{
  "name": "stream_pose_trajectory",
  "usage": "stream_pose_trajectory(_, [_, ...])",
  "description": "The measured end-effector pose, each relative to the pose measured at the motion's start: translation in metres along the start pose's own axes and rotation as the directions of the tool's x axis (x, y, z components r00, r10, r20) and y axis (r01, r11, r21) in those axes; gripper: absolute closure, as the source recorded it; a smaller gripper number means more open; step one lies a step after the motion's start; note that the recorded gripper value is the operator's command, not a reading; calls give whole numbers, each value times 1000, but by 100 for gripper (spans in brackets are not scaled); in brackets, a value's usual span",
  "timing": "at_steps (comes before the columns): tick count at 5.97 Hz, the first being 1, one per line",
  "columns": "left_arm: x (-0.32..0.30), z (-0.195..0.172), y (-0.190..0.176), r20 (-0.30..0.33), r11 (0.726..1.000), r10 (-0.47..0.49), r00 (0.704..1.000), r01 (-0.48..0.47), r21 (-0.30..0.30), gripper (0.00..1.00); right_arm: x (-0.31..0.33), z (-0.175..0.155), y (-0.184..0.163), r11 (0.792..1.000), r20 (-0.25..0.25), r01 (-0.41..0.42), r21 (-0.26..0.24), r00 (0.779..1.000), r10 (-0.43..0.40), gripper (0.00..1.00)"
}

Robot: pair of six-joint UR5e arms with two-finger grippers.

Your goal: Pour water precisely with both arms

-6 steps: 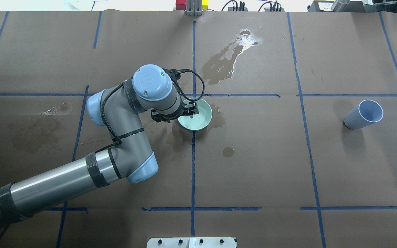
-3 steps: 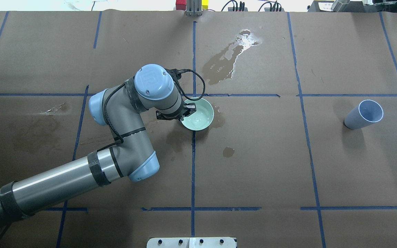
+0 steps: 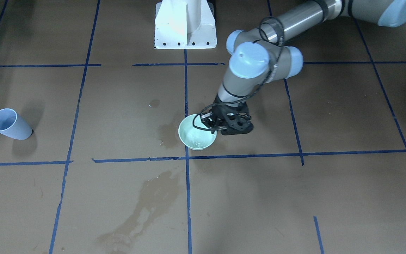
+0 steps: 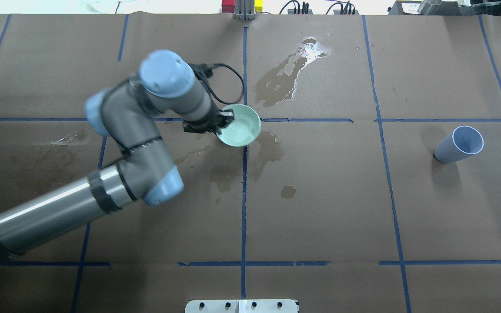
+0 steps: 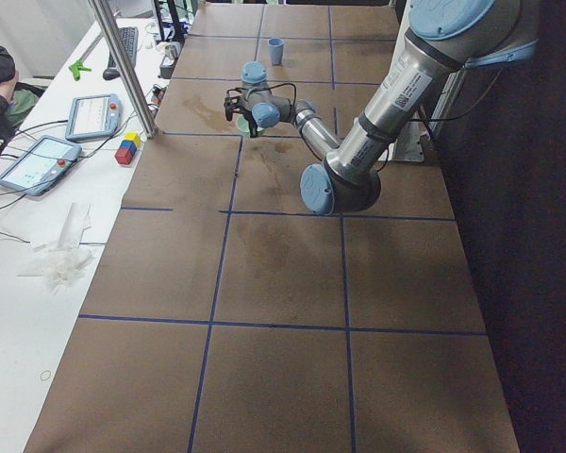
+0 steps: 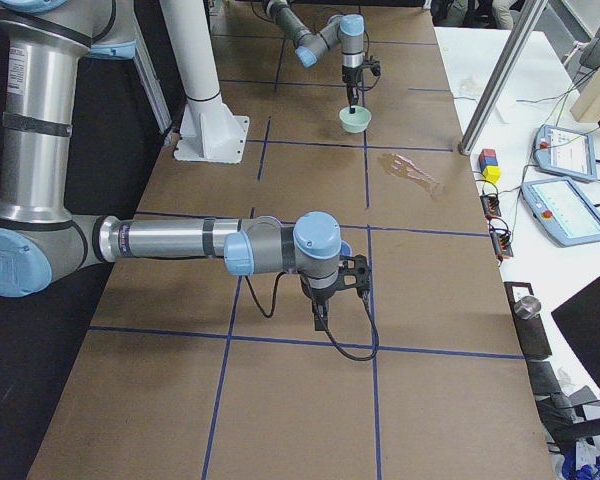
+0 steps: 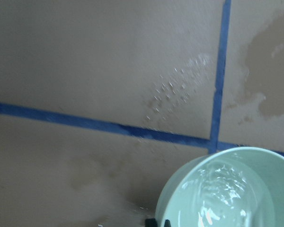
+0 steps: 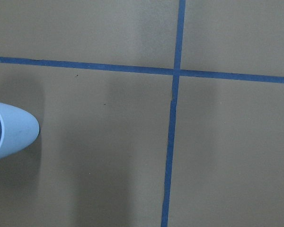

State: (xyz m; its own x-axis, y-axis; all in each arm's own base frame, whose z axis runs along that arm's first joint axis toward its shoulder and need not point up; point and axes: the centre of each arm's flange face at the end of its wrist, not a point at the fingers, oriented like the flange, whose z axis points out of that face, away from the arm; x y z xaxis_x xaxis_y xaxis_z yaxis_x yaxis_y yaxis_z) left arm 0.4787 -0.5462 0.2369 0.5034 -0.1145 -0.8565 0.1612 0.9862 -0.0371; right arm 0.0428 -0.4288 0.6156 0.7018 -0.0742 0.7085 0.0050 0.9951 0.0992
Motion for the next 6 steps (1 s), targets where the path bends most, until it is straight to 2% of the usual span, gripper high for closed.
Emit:
stream_pose_trajectory(2, [-107,-61,-58,-19,994,97,995,-98,-39,100,0,0,0,1000,1,-2,-1,1000,2,0])
stream_pose_trajectory(4, [-245,-114,-99,-24,980,190,981,-192,-62,100,0,1,0,1000,1,-2,-2,1000,2,0])
stream_pose_trajectory(6, [-390,-147,-97,3,960,272,962,-271,-68,100,0,1,0,1000,1,-4,-3,1000,4,0])
